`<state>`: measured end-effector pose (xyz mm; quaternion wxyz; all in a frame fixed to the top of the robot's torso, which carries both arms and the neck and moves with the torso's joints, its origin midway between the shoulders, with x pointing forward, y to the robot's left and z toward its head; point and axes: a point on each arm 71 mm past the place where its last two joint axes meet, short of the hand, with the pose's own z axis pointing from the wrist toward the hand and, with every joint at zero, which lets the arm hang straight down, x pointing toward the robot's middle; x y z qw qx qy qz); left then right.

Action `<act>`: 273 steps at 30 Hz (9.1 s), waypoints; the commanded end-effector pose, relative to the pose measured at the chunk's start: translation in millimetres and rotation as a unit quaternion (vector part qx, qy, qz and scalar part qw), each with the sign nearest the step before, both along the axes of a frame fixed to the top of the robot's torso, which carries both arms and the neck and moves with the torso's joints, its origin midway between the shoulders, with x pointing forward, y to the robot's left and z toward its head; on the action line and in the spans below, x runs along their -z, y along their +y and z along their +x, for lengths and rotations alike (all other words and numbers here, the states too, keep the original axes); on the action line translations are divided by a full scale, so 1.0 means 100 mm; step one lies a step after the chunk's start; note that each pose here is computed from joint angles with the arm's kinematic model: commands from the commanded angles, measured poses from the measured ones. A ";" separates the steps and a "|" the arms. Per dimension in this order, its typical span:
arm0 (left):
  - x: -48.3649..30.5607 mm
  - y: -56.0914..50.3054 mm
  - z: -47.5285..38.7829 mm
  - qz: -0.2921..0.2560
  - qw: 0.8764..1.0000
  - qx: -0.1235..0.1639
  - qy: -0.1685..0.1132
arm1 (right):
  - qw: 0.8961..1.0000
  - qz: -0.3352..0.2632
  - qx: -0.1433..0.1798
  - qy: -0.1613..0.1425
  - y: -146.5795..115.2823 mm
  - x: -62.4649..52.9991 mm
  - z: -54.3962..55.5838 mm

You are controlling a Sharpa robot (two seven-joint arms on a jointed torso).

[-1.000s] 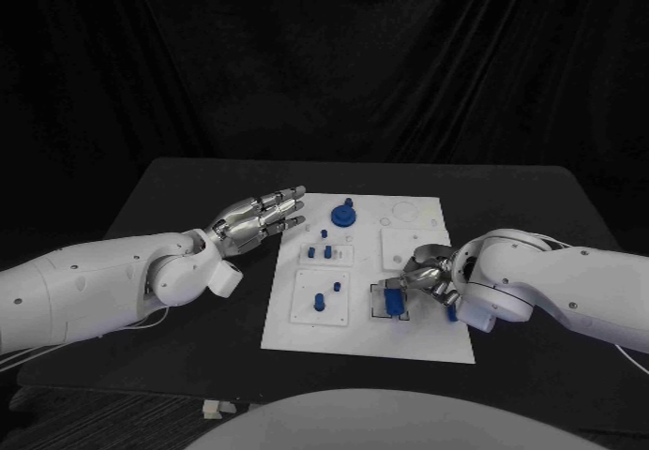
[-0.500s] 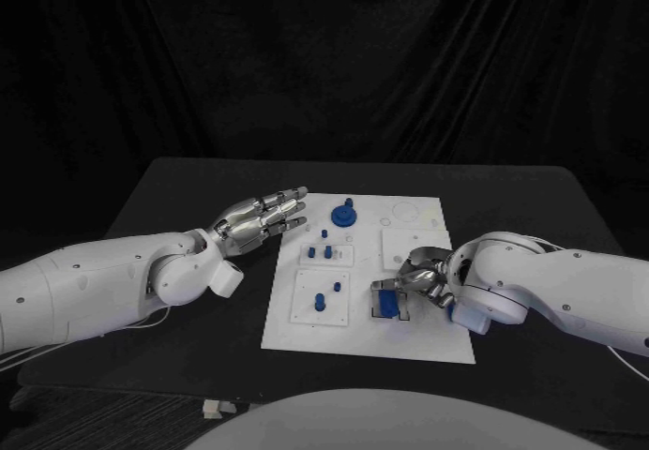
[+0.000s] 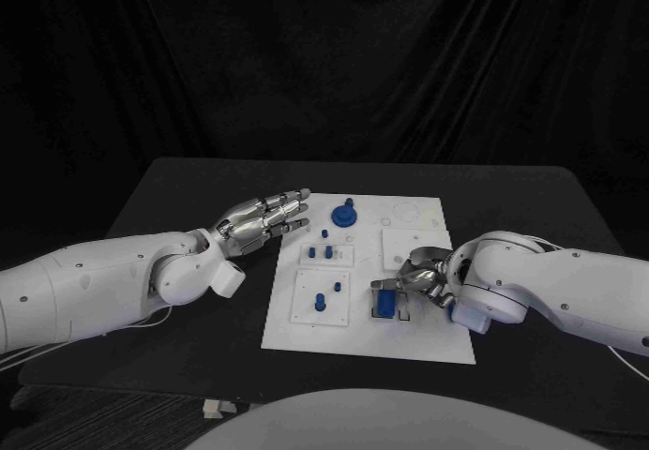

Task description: Assemble the parts on the task board

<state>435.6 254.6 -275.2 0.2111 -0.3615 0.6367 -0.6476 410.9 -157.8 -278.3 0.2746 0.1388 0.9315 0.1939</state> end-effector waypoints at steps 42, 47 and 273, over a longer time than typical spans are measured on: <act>0.027 -0.01 -0.009 -0.007 1.000 0.009 0.007 | 0.999 0.009 0.032 -0.018 -0.21 -0.11 0.00; 0.030 -0.01 -0.007 -0.007 1.000 0.009 0.008 | 0.999 0.020 0.037 -0.017 -0.23 -0.18 0.02; 0.140 0.00 -0.056 -0.013 1.000 0.011 0.015 | 0.998 0.011 0.067 0.009 -0.31 0.00 -0.06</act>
